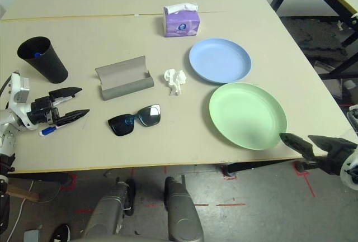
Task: Organize and tidy the items on the table.
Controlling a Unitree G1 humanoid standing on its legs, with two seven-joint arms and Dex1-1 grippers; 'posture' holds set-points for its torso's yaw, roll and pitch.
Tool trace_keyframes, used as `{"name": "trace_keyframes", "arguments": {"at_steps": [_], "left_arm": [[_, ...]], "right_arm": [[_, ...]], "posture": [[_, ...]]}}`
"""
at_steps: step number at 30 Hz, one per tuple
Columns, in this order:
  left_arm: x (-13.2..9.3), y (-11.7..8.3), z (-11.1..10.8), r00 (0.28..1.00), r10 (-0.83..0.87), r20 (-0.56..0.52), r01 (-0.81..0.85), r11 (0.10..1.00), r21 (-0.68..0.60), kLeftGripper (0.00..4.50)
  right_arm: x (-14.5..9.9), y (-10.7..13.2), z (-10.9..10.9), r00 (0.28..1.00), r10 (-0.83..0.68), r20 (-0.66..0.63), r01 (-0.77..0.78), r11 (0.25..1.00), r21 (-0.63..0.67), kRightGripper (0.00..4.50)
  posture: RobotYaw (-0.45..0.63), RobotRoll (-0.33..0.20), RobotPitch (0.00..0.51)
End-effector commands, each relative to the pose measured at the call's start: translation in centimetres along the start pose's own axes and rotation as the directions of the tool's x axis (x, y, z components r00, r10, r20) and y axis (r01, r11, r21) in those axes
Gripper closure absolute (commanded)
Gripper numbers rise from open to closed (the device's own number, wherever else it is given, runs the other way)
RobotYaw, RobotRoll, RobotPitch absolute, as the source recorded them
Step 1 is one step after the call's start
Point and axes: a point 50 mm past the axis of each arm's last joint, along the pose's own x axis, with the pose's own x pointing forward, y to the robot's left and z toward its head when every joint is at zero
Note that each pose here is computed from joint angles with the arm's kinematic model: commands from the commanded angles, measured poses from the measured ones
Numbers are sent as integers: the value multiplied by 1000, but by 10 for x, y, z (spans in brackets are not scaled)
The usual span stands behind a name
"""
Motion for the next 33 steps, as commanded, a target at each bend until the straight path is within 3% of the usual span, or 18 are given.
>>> {"name": "trace_keyframes", "arguments": {"at_steps": [1, 33], "left_arm": [[-5, -4, -4, 1000, -5, -20, 5, 1000, -6, 22], [-2, -18, -1, 1000, -6, -3, 6, 1000, 6, 22]], "right_arm": [[5, 5, -3, 999, 29, -24, -29, 999, 14, 0], [30, -1, -13, 994, 20, -108, -20, 1000, -1, 0]], "posture": [[-186, 0, 274], [-144, 0, 277]]}}
